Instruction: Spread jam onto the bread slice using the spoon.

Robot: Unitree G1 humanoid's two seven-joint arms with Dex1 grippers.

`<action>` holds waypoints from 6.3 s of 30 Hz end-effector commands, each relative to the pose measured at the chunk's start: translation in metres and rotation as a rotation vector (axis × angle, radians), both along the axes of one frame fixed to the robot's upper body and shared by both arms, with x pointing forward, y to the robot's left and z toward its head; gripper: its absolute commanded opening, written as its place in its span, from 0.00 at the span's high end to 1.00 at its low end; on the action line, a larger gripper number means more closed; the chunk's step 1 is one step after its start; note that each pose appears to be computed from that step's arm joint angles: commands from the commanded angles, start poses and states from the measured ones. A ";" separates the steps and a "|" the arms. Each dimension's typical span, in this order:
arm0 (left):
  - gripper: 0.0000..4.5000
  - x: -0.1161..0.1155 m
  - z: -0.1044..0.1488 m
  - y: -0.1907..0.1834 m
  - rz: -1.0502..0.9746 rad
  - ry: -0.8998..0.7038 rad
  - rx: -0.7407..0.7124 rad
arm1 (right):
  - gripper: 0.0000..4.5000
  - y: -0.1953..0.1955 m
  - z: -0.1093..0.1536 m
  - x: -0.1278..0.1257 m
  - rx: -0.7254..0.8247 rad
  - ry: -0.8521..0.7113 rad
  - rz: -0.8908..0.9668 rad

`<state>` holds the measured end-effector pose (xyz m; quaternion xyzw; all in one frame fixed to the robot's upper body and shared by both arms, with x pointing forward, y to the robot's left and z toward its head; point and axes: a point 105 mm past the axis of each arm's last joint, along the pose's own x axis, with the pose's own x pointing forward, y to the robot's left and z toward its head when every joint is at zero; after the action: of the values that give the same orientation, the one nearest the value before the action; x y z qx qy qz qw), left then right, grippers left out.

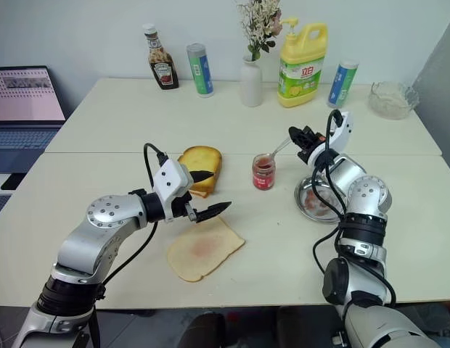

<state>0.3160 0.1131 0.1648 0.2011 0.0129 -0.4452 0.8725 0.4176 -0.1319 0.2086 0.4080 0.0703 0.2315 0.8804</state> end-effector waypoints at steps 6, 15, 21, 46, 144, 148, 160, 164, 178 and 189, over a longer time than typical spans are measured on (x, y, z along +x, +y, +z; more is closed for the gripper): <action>0.00 -0.001 0.028 0.003 -0.006 -0.068 -0.091 | 1.00 -0.007 0.027 -0.003 0.147 -0.044 0.003; 0.00 -0.005 0.039 0.013 0.004 -0.071 -0.138 | 1.00 -0.010 0.035 -0.005 0.208 -0.057 0.000; 0.00 -0.024 0.038 0.036 0.010 -0.088 -0.129 | 1.00 0.005 0.051 -0.020 0.211 -0.101 0.077; 0.00 -0.118 -0.049 0.106 0.219 0.139 0.034 | 1.00 0.134 -0.002 -0.113 -0.185 -0.201 0.551; 0.00 -0.110 -0.022 0.098 -0.101 0.168 0.163 | 1.00 0.145 -0.089 -0.096 0.015 0.145 0.648; 0.00 -0.109 -0.022 0.096 -0.105 0.165 0.162 | 1.00 0.139 -0.090 -0.116 -0.010 0.151 0.741; 0.00 -0.112 -0.029 0.097 -0.112 0.172 0.187 | 1.00 0.139 -0.084 -0.079 -0.038 0.085 0.527; 0.00 -0.112 -0.031 0.097 -0.112 0.169 0.191 | 1.00 0.138 -0.082 -0.063 -0.034 0.081 0.449; 0.00 -0.112 -0.032 0.095 -0.109 0.161 0.184 | 1.00 0.119 -0.077 -0.110 -0.064 0.090 0.751; 0.00 -0.111 -0.031 0.094 -0.108 0.155 0.189 | 1.00 0.131 -0.074 -0.067 -0.103 0.022 0.510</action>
<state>0.2053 0.2097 0.1283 0.2360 0.1236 -0.5002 0.8239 0.3438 0.0002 0.1219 0.3335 0.2225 0.4411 0.8029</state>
